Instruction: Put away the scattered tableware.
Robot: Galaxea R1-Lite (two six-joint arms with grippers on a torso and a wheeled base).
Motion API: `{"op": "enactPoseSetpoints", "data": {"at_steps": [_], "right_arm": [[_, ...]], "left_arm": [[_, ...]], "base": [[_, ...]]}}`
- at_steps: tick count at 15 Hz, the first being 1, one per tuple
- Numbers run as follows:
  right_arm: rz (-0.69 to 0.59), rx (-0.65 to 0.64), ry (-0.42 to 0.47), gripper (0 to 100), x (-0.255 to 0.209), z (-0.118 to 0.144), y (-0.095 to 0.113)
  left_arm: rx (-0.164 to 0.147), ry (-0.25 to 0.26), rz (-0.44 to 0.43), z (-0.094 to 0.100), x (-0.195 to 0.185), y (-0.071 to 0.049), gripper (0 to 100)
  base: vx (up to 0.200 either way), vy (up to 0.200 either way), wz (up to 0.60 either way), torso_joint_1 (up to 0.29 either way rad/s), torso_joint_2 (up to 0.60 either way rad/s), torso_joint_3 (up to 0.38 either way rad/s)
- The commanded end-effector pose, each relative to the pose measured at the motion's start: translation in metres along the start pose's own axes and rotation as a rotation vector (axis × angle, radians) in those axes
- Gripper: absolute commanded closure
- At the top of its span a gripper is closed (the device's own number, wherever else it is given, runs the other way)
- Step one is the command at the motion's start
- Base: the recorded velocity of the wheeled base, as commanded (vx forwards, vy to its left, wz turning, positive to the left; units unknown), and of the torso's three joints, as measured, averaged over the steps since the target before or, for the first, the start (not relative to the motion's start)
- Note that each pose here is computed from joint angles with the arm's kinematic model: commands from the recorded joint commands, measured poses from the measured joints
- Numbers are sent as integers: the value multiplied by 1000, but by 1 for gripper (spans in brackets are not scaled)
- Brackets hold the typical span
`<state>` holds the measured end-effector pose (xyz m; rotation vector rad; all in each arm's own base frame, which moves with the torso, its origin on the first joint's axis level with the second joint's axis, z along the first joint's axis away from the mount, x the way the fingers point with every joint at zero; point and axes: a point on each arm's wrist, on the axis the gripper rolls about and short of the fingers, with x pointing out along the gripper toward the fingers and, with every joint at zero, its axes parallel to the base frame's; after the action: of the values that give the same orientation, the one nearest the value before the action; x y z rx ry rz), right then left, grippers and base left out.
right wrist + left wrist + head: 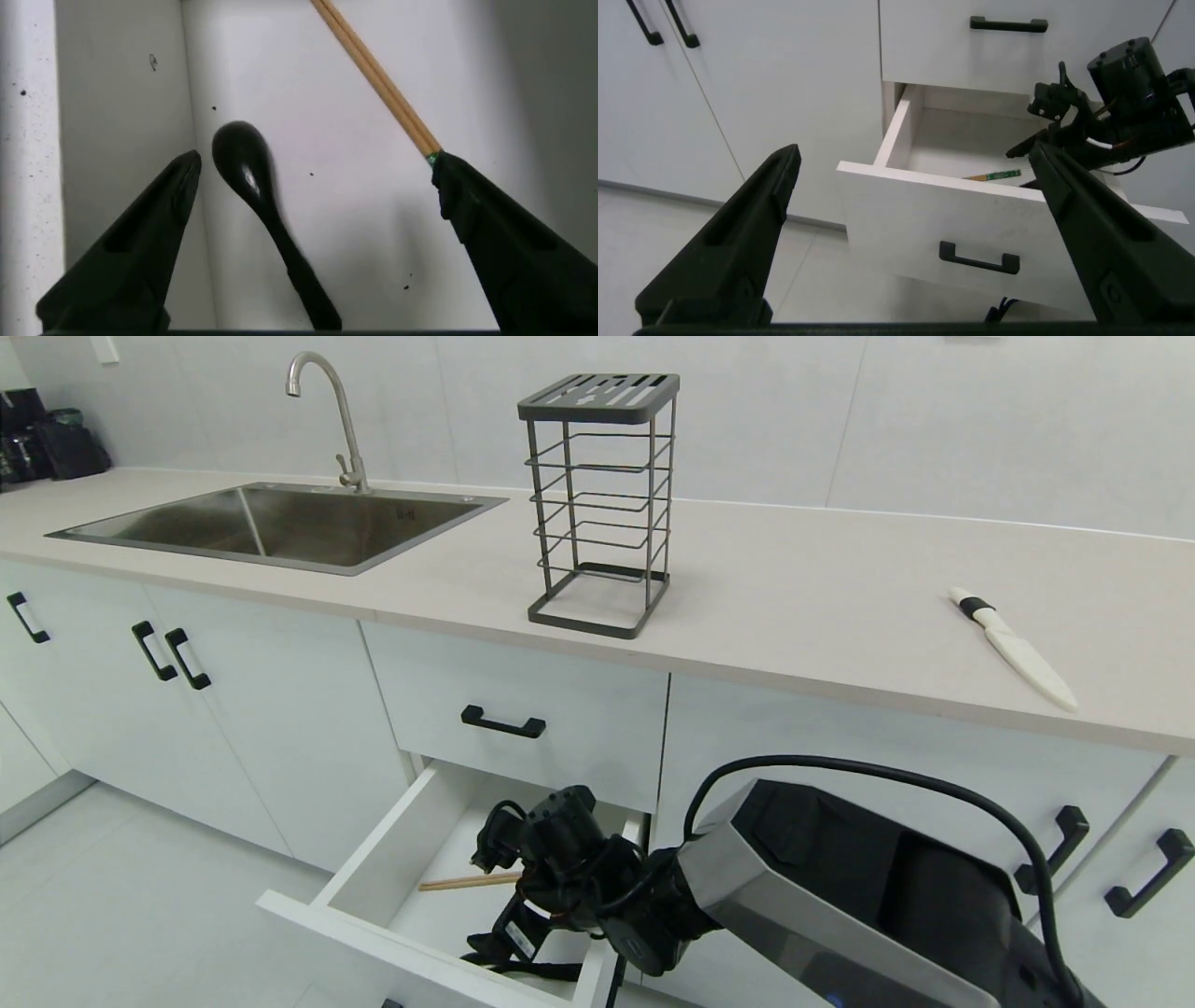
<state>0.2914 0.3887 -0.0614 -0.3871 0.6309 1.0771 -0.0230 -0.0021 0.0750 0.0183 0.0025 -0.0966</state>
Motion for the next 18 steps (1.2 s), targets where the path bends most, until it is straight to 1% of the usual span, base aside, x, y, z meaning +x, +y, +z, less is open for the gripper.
{"op": "enactPoseSetpoints", "data": {"at_steps": [1,2,3,5,6,8,9,10,11,12,14,15,16,18], "right_arm": [[-3,-10,-56,0,-16,22,3],[-2,-12,-72,0,-21,27,5],[17,-18,-145,0,-41,45,19],[16,-16,-239,0,-69,73,22],[21,15,-266,0,-84,82,25],[38,12,-298,0,-116,92,38],[41,13,-334,0,-127,96,40],[57,48,-371,0,-145,100,48],[64,64,-373,0,-151,99,51],[72,94,-390,0,-171,97,56],[72,91,-422,0,-202,93,59],[70,89,-432,0,-220,86,61],[59,94,-433,0,-234,76,60],[-9,125,-436,0,-259,54,45]], "left_arm": [[0,1,0,0,0,0,0],[0,1,1,0,0,0,0],[0,1,0,0,0,0,0],[0,1,1,0,0,0,0],[0,1,1,0,0,0,0],[0,1,1,0,0,0,0],[0,1,0,0,0,0,0],[0,1,1,0,0,0,0],[0,1,0,0,0,0,0],[0,1,0,0,0,0,0],[1,1,0,0,0,0,0],[0,1,1,0,0,0,0],[0,1,0,0,0,0,0],[0,1,0,0,0,0,0]], "base": [[0,0,0,0,0,0],[0,0,0,0,0,0],[0,0,0,0,0,0],[0,0,0,0,0,0],[0,0,0,0,0,0],[0,0,0,0,0,0],[0,0,0,0,0,0],[0,0,0,0,0,0],[0,0,0,0,0,0],[0,0,0,0,0,0],[0,0,0,0,0,0],[0,0,0,0,0,0],[0,0,0,0,0,0],[0,0,0,0,0,0]]}}
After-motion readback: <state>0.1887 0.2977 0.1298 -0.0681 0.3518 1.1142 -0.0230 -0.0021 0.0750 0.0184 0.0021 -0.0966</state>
